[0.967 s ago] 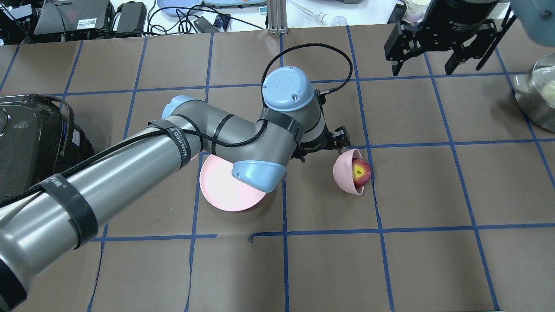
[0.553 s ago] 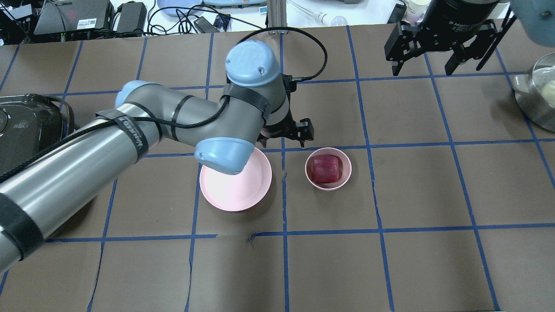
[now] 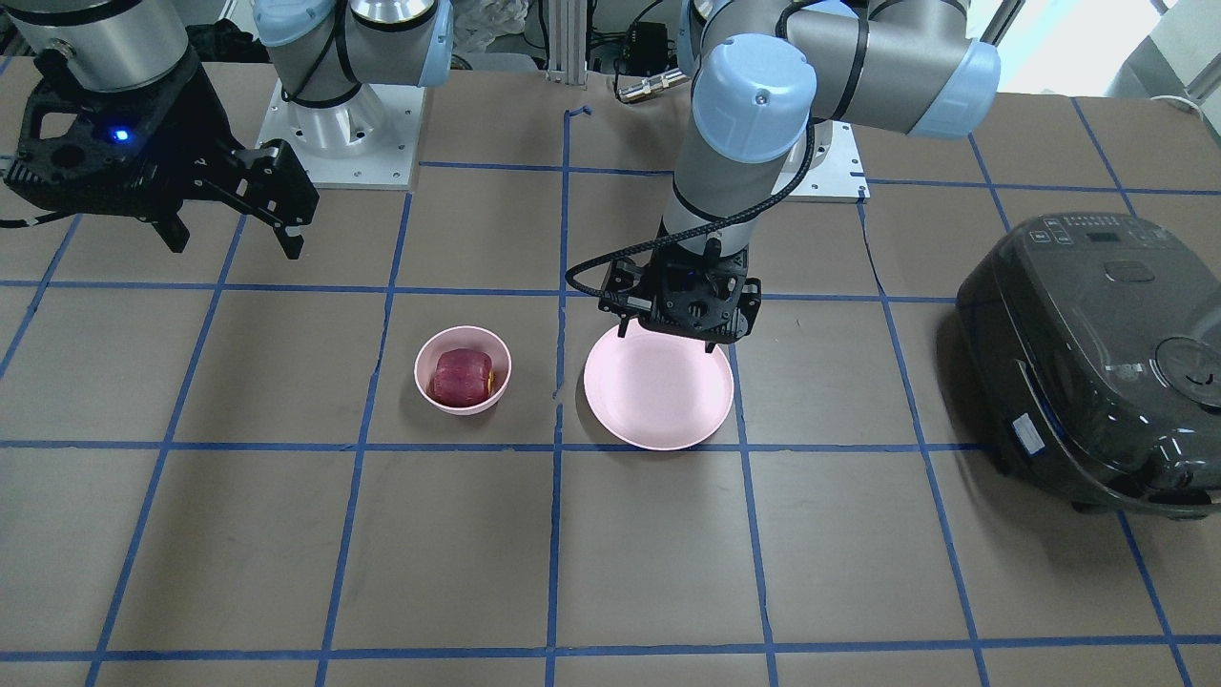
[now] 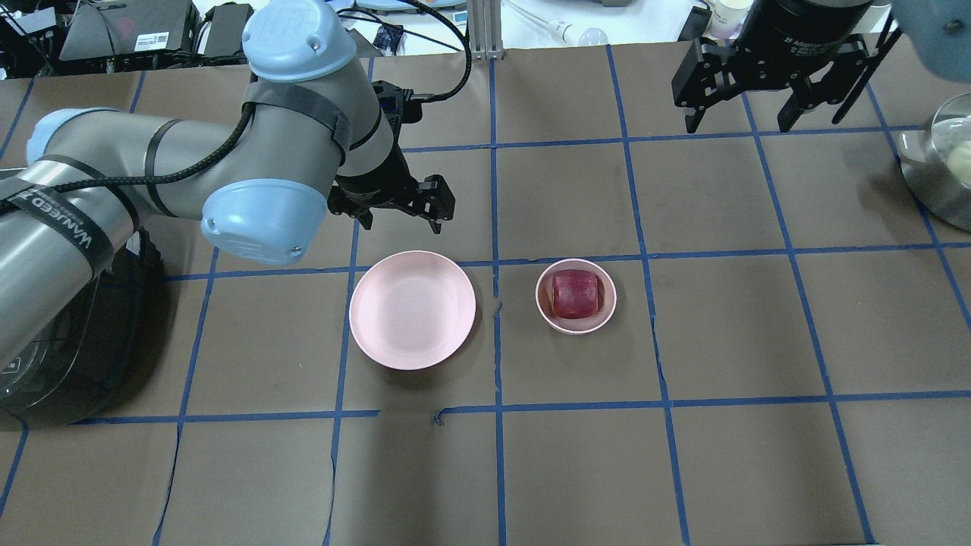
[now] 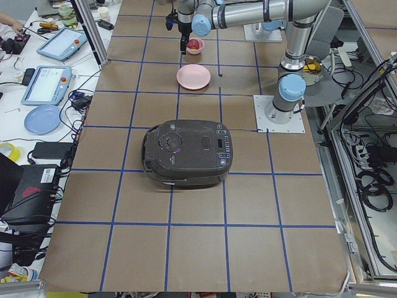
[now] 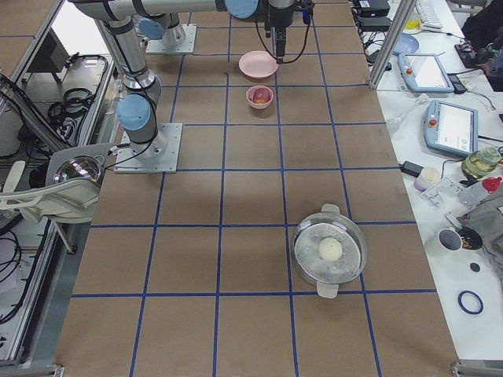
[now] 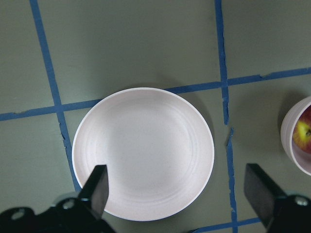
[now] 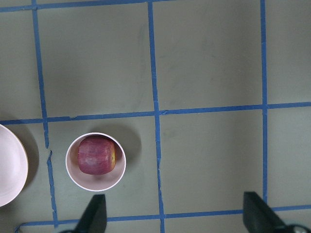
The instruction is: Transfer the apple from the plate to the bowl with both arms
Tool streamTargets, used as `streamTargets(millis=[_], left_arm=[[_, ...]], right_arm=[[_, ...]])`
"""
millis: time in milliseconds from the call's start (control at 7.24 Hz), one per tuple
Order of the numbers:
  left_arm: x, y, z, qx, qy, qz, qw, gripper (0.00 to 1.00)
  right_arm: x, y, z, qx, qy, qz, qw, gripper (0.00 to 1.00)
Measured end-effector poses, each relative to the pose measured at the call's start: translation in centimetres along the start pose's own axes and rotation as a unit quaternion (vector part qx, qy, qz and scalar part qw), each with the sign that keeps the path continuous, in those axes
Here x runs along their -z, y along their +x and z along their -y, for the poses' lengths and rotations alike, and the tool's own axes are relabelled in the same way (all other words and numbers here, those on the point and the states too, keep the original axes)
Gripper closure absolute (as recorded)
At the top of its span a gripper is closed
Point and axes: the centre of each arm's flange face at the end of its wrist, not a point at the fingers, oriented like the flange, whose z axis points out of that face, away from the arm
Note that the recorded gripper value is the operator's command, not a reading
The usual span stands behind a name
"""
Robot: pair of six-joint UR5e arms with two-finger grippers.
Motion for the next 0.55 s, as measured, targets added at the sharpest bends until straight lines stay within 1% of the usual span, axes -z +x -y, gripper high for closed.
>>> streamTargets(millis=[276,553], left_arm=[[2.2,-0.6,-1.4,-0.016,0.003,0.018,0.9997,0.00],[4.2,-2.1,-2.0,-0.012,0.007,0.023,0.9996,0.00]], right_arm=[[0.1,-0.1,0.0,0.001,0.001,0.001,1.0000,0.00],[0.1,-0.1,0.0,0.001,0.002,0.001,1.0000,0.00]])
